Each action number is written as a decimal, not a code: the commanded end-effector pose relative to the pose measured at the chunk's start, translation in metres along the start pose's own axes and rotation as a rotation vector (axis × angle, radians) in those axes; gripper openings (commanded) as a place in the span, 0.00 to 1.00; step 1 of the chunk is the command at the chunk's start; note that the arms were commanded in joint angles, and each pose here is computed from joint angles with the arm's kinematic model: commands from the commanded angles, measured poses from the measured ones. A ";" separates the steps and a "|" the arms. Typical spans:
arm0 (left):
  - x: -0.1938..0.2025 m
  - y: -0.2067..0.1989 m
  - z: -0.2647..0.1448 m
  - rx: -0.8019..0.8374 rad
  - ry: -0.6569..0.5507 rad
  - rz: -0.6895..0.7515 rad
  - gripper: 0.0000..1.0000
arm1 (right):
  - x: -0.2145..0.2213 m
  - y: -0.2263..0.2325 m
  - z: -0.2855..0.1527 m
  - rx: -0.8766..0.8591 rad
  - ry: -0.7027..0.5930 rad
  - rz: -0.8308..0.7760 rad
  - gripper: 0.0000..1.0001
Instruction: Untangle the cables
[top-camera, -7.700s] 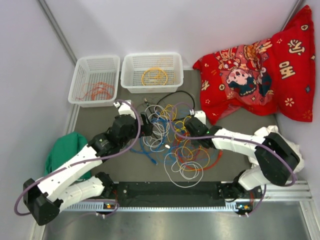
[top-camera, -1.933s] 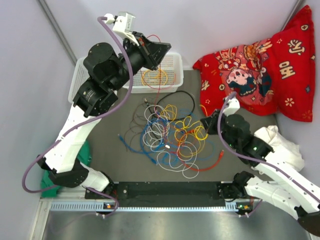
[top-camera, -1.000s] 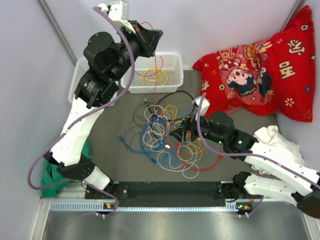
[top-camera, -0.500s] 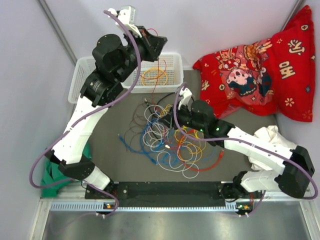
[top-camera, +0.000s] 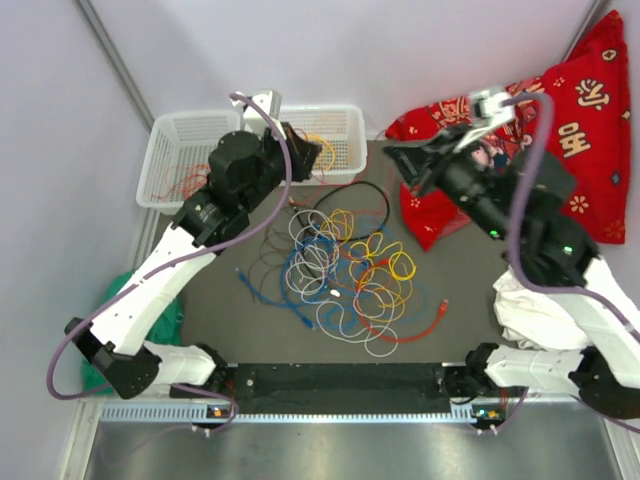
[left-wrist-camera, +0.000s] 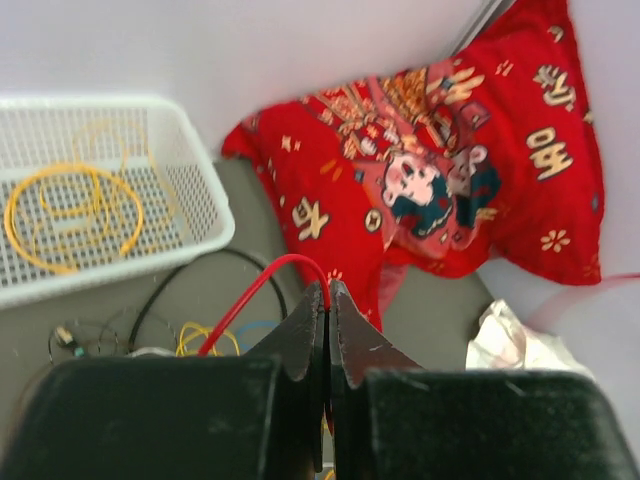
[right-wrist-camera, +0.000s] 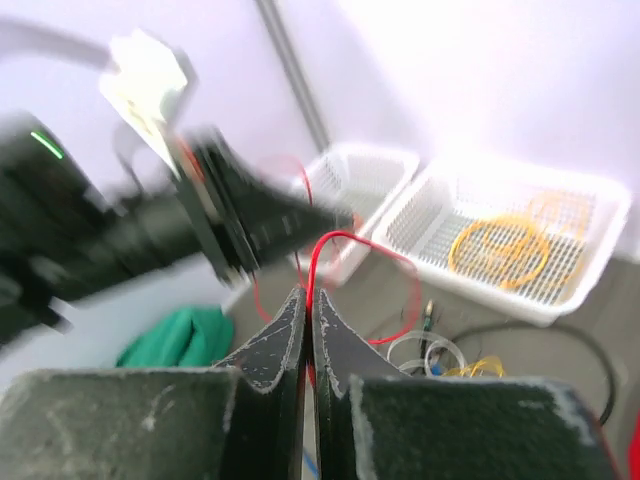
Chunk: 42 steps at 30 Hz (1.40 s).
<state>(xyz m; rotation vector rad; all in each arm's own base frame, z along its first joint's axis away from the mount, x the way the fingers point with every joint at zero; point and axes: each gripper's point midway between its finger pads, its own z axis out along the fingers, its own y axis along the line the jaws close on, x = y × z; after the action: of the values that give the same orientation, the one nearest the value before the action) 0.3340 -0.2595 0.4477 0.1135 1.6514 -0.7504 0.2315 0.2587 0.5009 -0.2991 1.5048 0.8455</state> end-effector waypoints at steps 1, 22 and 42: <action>-0.006 -0.007 -0.015 0.067 -0.097 -0.080 0.00 | 0.004 -0.029 -0.020 0.140 0.059 -0.090 0.00; 0.067 -0.101 -0.098 0.891 -0.187 -0.203 0.49 | 0.068 -0.039 -0.016 0.168 0.189 0.014 0.00; 0.125 -0.127 -0.071 0.826 -0.175 0.028 0.61 | 0.072 -0.001 -0.013 0.027 0.240 0.205 0.00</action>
<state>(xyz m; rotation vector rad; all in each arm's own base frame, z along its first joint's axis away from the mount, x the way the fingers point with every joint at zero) 0.1758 -0.3707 0.3619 0.6645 1.1795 -1.4326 0.2247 0.2735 0.3925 -0.2589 1.8827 0.8681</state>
